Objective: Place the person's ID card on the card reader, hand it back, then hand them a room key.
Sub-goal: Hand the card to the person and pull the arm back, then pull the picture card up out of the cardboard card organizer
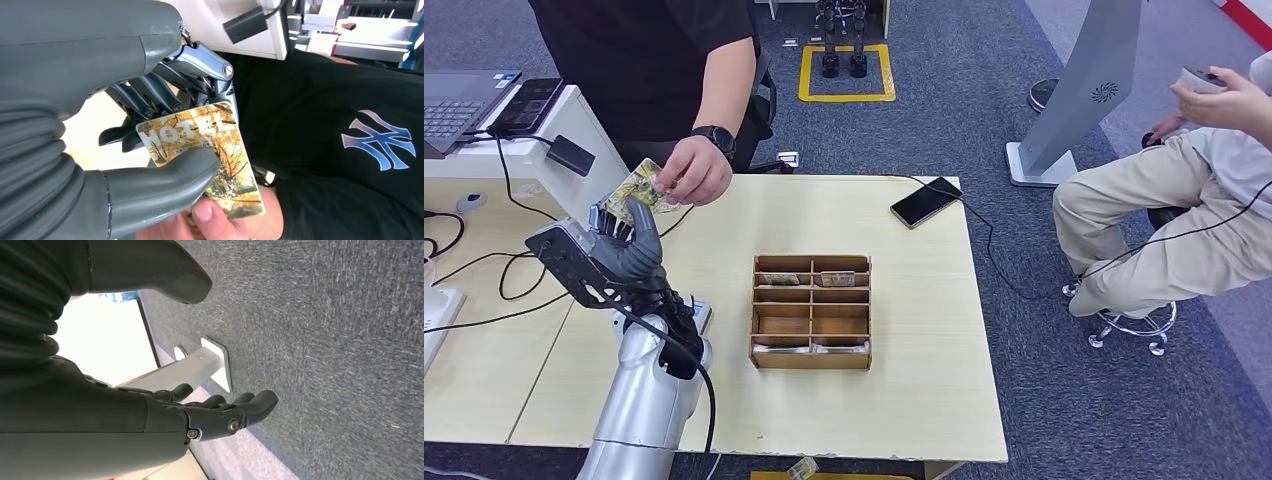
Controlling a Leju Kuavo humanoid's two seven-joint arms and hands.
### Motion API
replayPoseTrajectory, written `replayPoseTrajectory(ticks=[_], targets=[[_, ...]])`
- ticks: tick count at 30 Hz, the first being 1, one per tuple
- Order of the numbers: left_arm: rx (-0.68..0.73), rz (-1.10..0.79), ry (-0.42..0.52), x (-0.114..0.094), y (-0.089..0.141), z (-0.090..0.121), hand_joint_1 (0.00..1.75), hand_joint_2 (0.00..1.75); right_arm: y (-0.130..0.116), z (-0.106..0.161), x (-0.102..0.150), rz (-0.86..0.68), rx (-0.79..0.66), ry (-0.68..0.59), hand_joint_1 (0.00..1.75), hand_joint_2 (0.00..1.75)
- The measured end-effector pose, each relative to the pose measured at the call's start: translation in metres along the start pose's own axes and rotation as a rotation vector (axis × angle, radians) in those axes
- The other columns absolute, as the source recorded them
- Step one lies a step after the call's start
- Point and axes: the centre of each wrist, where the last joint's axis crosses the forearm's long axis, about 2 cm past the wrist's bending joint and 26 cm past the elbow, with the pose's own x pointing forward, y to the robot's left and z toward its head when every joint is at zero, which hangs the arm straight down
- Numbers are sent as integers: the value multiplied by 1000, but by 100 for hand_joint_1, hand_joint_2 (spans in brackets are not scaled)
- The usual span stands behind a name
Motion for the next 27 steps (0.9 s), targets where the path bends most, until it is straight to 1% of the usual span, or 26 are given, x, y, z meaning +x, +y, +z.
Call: replayPoseTrajectory(ticks=[1,2,3,5,6,7,9,11,13,16,20,23,27], targets=[[2,-7,-1,0,-2,-5,175,175,-1,0,1,2,-1,-1,0,175],[2,-15,2,0,-3,-10,171,175,-1,0,3,5,-1,-2,0,175],[0,-26,7,0,-4,-15,134,175,-2,0,4,7,-1,-4,0,175],[-15,-59,24,-3,-5,-24,46,175,-3,0,7,11,1,-9,0,175],[-27,-80,33,-4,-5,-28,7,175,-3,0,8,12,3,-11,0,175],[-45,-104,42,-7,-4,-32,0,175,-4,0,9,12,5,-13,0,175],[-94,-157,60,-12,-2,-35,0,175,-4,0,9,11,7,-17,0,175],[-134,-213,61,-17,1,-35,0,87,-4,-1,9,9,8,-19,0,175],[-146,-259,38,-20,4,-33,0,0,-4,-1,9,7,8,-20,0,175],[-149,-306,-15,-22,8,-29,0,0,-4,-1,9,4,7,-19,0,175],[-181,-305,-96,-20,15,-14,0,175,-2,0,5,-3,11,-19,0,175],[-274,-254,-153,-12,18,4,0,175,0,0,2,-4,15,-23,0,175],[-396,-190,-204,-3,20,26,0,175,1,0,-1,-3,22,-28,0,175]])
